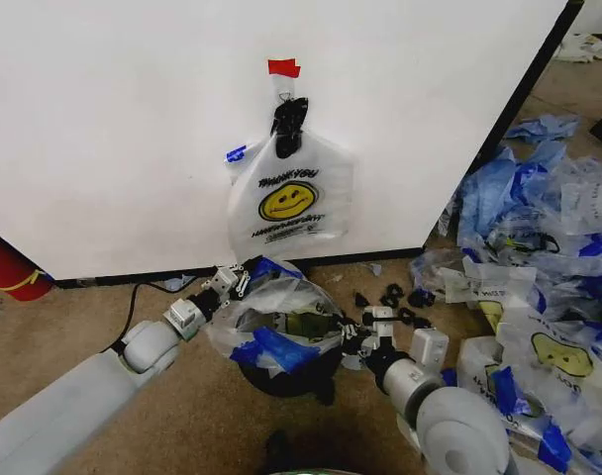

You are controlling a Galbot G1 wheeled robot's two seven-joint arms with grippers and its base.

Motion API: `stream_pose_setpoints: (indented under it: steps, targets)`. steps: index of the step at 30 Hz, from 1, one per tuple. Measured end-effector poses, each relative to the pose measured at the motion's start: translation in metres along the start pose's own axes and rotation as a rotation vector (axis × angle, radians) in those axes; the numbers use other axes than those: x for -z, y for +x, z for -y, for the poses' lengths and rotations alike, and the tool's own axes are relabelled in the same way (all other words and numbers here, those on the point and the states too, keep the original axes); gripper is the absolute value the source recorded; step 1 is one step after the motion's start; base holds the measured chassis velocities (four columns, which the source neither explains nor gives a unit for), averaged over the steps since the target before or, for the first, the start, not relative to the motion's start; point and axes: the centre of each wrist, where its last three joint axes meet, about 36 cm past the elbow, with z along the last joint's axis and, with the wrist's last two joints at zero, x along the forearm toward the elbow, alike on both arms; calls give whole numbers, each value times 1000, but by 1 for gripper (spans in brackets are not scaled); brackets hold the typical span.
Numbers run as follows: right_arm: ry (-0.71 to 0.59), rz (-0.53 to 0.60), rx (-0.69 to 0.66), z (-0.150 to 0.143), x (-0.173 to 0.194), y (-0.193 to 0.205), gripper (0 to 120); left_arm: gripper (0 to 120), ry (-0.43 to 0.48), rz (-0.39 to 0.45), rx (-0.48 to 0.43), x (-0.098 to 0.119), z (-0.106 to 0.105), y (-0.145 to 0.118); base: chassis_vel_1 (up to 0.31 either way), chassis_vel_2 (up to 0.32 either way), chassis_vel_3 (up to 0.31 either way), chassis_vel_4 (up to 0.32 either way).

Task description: Pick up the garbage bag from the wall and place it over the trash bin.

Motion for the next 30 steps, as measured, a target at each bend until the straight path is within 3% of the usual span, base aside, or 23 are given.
stream_pose_setpoints:
  steps: [30]
  targets:
    - [-24, 109, 36, -2, 21, 15, 0, 0, 26, 6, -22, -15, 10, 7, 0, 0, 0, 0]
